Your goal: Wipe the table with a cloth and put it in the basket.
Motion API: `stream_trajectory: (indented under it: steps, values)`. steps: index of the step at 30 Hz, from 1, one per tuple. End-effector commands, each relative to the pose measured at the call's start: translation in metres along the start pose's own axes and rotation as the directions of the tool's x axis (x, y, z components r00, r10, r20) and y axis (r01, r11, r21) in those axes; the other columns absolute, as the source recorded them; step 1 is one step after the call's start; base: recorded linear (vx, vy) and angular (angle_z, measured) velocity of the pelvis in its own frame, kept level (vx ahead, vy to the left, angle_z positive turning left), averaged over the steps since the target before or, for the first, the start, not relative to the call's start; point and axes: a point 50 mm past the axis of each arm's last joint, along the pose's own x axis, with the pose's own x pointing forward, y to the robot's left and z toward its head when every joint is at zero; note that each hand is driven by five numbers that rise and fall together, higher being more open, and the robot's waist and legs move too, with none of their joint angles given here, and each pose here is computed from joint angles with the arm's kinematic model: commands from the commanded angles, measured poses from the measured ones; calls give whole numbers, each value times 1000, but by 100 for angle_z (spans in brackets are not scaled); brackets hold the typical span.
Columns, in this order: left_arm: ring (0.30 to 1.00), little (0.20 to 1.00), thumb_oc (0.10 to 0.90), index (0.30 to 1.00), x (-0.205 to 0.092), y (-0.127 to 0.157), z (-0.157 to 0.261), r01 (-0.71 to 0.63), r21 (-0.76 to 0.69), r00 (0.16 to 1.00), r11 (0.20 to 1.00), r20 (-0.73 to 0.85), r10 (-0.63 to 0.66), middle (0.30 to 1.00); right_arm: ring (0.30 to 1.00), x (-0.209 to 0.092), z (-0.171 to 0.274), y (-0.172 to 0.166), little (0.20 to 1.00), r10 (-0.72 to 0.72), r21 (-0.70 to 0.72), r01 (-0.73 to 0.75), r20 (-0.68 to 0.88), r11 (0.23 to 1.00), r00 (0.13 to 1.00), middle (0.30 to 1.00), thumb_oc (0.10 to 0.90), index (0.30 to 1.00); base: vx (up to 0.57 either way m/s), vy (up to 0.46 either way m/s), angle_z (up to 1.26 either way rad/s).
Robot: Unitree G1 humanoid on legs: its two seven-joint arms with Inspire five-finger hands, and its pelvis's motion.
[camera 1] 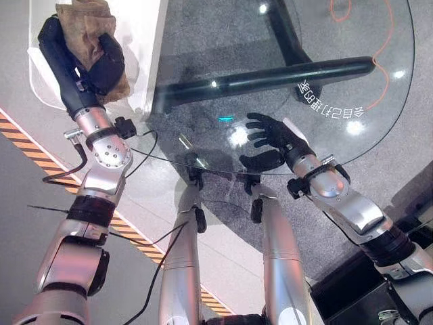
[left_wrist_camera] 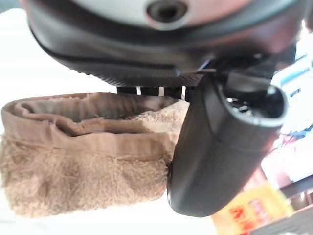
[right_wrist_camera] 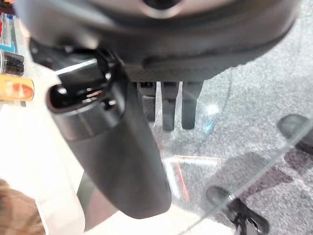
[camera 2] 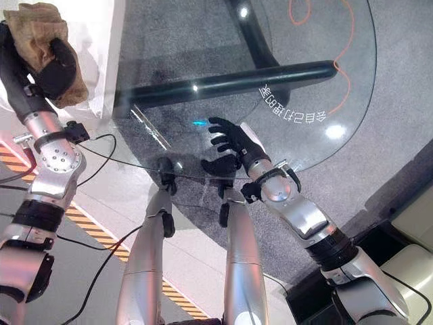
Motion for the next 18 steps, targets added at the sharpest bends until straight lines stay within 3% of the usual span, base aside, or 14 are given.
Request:
stream_trajectory:
  steps: [1,8,18]
  values:
    - [300,200,100,300,36,15,54,-115,-31,952,993,283,119,300,900,-6,-12,33,900,151,81,-149,-27,986,988,900,800,900,0,0,0]
    - [300,200,100,300,53,7,59,-129,78,952,989,290,101,300,900,2,0,27,900,147,86,-148,17,985,989,900,800,900,-8,5,0]
    - [300,200,100,300,68,20,31,-137,243,989,960,86,119,300,900,7,5,21,900,135,84,-137,39,987,990,900,800,900,-7,0,0]
